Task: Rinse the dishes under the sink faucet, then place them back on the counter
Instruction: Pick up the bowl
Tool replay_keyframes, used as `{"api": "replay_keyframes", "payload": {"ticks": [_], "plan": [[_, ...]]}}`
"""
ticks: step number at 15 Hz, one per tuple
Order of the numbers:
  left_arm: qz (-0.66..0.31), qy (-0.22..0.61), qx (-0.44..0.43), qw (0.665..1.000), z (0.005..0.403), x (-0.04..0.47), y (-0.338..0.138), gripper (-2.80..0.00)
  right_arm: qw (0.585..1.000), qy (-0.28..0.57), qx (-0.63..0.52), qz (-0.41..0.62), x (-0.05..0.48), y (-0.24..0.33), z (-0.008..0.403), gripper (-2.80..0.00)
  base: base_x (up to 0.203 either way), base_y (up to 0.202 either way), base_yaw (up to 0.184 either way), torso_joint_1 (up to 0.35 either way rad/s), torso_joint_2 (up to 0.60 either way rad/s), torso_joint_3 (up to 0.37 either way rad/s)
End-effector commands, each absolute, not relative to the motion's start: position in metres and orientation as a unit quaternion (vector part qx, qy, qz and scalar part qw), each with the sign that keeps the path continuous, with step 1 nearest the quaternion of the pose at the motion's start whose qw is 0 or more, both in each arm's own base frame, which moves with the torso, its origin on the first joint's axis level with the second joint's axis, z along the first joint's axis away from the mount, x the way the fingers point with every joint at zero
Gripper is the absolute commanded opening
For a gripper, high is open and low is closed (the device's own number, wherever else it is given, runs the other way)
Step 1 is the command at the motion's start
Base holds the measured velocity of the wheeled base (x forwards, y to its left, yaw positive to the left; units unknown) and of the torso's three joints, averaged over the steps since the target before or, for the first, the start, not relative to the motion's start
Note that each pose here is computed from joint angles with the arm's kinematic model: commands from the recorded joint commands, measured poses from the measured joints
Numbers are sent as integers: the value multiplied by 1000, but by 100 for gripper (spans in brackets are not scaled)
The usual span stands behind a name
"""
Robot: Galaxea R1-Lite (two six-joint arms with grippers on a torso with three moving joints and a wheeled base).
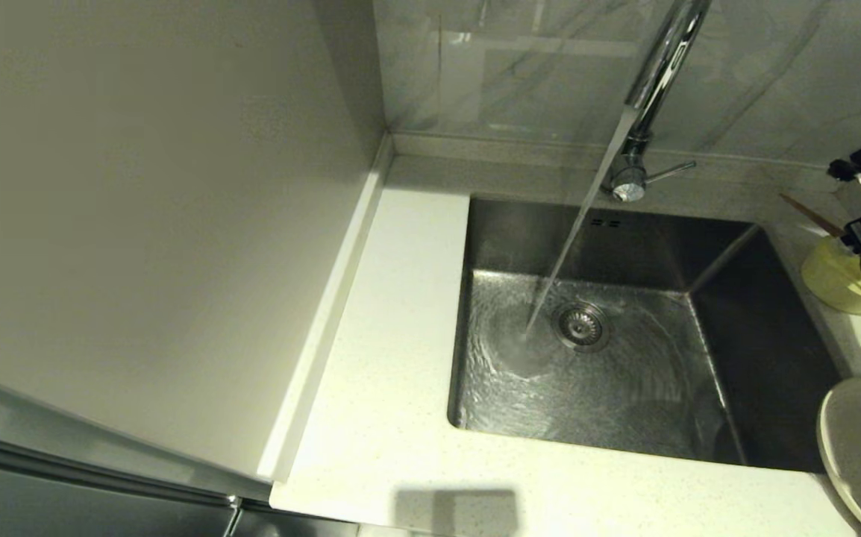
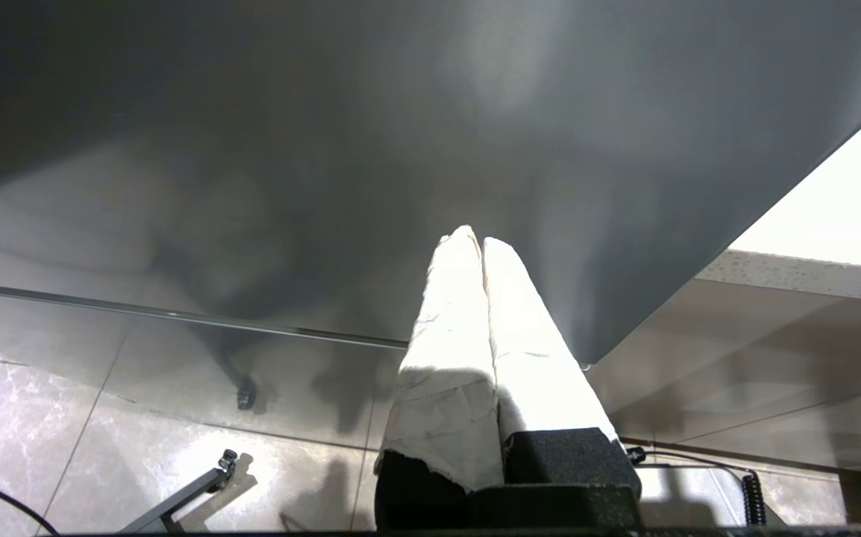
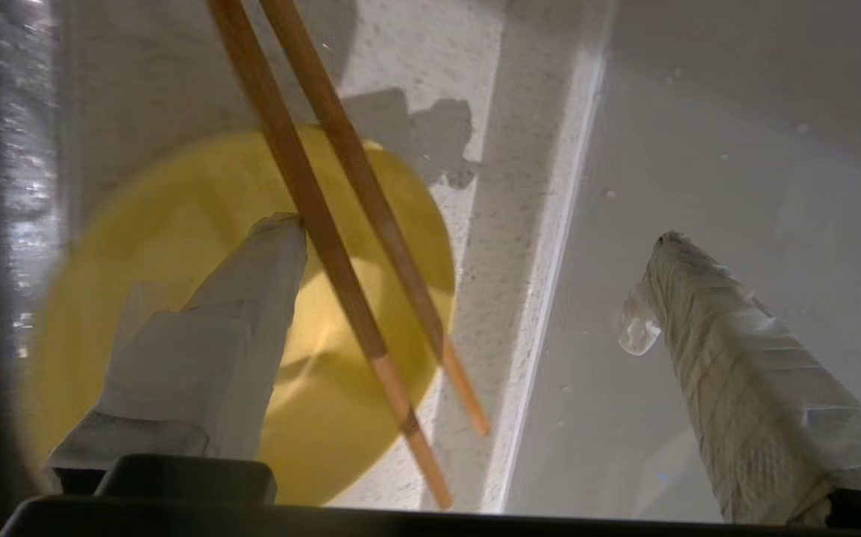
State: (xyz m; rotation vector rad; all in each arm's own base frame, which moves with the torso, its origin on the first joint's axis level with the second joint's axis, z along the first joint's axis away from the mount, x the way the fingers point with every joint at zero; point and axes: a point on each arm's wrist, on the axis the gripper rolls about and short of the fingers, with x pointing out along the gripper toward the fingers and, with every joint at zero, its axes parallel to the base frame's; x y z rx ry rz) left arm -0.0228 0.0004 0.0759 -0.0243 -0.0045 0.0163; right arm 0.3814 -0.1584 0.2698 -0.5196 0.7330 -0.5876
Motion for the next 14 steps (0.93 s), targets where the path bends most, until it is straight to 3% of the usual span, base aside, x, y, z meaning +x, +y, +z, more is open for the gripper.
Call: {"api": "replay_keyframes", "payload": {"ticks": [1,14], "plan": [[8,-3,-12,1000,76,-23,0,-280,856,355,-248,-281,383,-162,266,0,0,0,0,0,0,0],[8,-3,-12,1000,76,-23,0,-280,853,364,-250,-280,384,-166,261,0,0,0,0,0,0,0]]}}
